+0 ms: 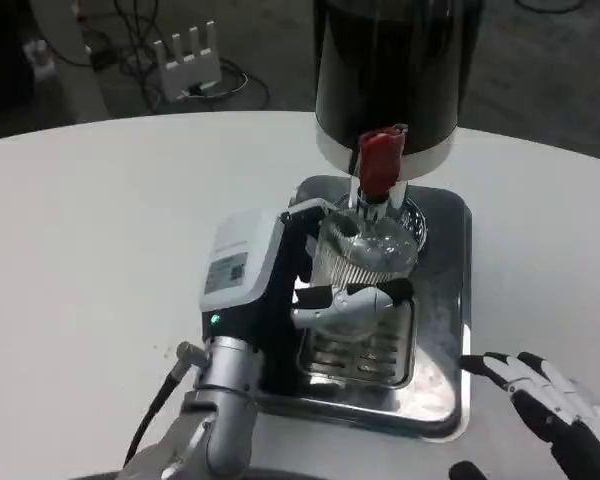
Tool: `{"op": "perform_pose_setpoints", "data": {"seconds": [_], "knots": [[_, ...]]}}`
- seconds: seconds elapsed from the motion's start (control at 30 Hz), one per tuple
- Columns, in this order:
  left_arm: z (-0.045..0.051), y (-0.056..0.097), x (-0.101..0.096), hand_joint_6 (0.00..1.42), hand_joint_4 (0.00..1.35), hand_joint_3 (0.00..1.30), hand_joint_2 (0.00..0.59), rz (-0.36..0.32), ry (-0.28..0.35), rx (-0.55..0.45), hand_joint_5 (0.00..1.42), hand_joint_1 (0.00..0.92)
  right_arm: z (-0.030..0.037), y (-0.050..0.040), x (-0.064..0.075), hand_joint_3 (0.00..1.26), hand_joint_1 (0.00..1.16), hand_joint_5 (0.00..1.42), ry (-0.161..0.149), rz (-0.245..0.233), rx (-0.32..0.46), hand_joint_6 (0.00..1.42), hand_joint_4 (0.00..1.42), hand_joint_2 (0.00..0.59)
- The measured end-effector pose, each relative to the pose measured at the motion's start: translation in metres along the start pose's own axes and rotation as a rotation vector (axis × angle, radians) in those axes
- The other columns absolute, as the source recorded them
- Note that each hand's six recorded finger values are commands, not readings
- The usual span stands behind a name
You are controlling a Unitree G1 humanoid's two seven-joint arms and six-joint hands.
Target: Grasp the cup under the faucet to collect the drink, then remove the cup.
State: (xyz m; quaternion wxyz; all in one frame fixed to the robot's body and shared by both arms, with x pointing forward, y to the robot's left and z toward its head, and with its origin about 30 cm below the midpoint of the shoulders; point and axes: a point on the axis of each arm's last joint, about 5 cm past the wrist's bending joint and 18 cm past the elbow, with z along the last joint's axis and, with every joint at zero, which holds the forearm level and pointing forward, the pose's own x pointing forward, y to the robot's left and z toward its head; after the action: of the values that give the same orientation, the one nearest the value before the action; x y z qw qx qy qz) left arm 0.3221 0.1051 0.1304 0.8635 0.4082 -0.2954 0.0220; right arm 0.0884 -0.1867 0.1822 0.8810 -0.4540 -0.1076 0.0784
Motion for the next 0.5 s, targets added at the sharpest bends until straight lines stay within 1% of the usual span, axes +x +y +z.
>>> {"op": "perform_pose_setpoints", "data": {"seconds": [0.27, 0.5], "knots": [[-0.0004, -0.0010, -0.0006, 1.18, 0.82, 0.81, 0.028, -0.003, 0.013, 0.004, 0.98, 0.536, -0.0004, -0.0002, -0.0009, 0.15, 0.44, 0.00, 0.003, -0.011, -0.001, 0.00, 0.07, 0.420], [0.0032, -0.0035, 0.0019, 1.17, 0.78, 0.80, 0.035, -0.010, 0.017, 0.001, 0.95, 0.525, -0.0012, -0.0013, -0.0016, 0.14, 0.44, 0.00, 0.007, -0.019, 0.001, 0.00, 0.08, 0.420]]}}
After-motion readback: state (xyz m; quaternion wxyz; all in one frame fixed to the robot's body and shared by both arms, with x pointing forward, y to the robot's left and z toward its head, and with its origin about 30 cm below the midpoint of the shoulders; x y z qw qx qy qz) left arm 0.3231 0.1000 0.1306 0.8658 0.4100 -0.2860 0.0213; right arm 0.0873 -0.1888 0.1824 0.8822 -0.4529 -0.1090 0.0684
